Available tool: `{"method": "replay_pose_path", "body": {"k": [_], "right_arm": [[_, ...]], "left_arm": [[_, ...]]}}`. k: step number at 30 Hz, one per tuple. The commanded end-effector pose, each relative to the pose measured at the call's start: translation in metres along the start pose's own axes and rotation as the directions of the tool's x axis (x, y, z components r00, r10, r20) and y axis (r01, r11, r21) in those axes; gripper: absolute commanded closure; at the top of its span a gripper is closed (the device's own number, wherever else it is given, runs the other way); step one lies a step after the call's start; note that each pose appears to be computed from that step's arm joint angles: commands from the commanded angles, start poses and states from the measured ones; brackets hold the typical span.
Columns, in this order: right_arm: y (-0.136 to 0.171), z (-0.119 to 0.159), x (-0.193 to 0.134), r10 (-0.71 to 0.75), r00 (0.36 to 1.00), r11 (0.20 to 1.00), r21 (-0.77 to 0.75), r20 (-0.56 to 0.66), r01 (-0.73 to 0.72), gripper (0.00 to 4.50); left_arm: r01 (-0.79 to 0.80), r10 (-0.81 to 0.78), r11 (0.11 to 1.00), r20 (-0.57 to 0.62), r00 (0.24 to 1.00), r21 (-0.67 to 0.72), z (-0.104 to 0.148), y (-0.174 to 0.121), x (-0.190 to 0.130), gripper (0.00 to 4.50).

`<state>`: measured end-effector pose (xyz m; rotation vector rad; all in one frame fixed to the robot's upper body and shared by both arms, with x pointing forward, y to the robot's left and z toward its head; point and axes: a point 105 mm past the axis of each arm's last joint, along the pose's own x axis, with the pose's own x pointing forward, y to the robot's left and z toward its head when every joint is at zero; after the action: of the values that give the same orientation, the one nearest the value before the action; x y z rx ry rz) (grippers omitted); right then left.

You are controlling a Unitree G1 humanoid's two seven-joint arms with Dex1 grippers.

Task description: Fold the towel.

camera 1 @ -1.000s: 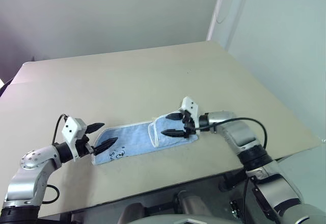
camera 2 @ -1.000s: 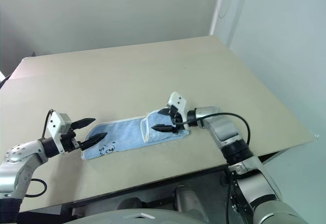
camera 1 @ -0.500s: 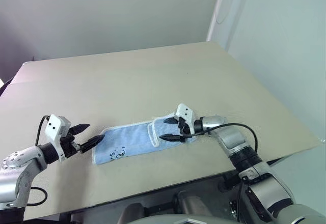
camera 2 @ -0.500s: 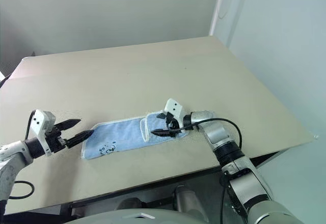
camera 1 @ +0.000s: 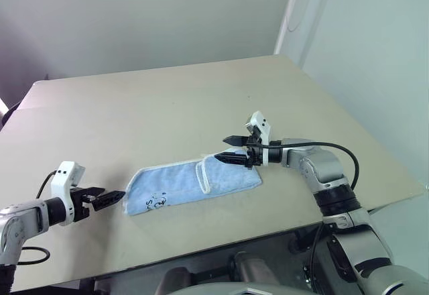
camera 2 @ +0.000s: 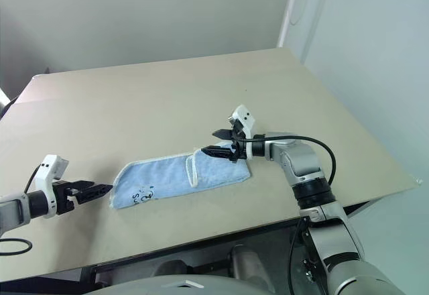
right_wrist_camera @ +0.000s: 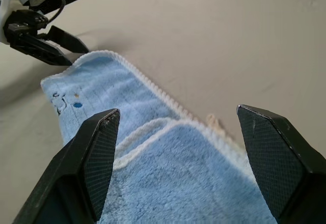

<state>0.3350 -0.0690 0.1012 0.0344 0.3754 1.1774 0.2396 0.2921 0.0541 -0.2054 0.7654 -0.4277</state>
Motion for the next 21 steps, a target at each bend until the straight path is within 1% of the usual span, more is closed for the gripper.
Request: {"method": "replay_pose_path", "body": {"k": [1,2,4,6,10,15,18,21], "right_arm": [[0.004,0.018,-0.003,-0.001,0.999,0.999,-0.034,0.05,0.003,0.65],[0.004,0.018,-0.004,-0.005,0.999,0.999,-0.032,0.052,0.007,0.65],[0.004,0.017,-0.004,-0.012,0.999,0.999,-0.03,0.051,0.013,0.65],[0.003,0.016,-0.005,-0.019,0.998,0.999,-0.029,0.052,0.02,0.65],[0.004,0.014,-0.006,-0.028,0.998,0.999,-0.026,0.053,0.029,0.65],[0.003,0.011,-0.008,-0.052,0.998,0.998,-0.029,0.046,0.053,0.65],[0.001,0.01,-0.007,-0.063,0.997,0.998,-0.028,0.04,0.064,0.65],[0.0,0.009,-0.006,-0.067,0.997,0.997,-0.031,0.034,0.068,0.65]], "left_arm": [[0.087,-0.088,0.996,-0.154,0.984,-0.018,-0.022,-0.022,0.023,0.0],[0.089,-0.087,0.996,-0.195,0.977,0.0,-0.027,-0.024,0.027,0.0],[0.115,-0.109,0.993,-0.222,0.969,0.01,-0.029,-0.031,0.033,0.0],[0.18,-0.176,0.984,-0.2,0.964,-0.002,-0.022,-0.044,0.039,0.0],[0.229,-0.228,0.973,-0.177,0.957,-0.017,-0.015,-0.055,0.044,0.0],[0.236,-0.238,0.971,-0.193,0.952,-0.033,-0.019,-0.057,0.048,0.0],[0.283,-0.289,0.957,-0.197,0.937,-0.057,-0.023,-0.07,0.056,0.0],[0.317,-0.323,0.946,-0.194,0.926,-0.064,-0.02,-0.08,0.06,0.0]]}}
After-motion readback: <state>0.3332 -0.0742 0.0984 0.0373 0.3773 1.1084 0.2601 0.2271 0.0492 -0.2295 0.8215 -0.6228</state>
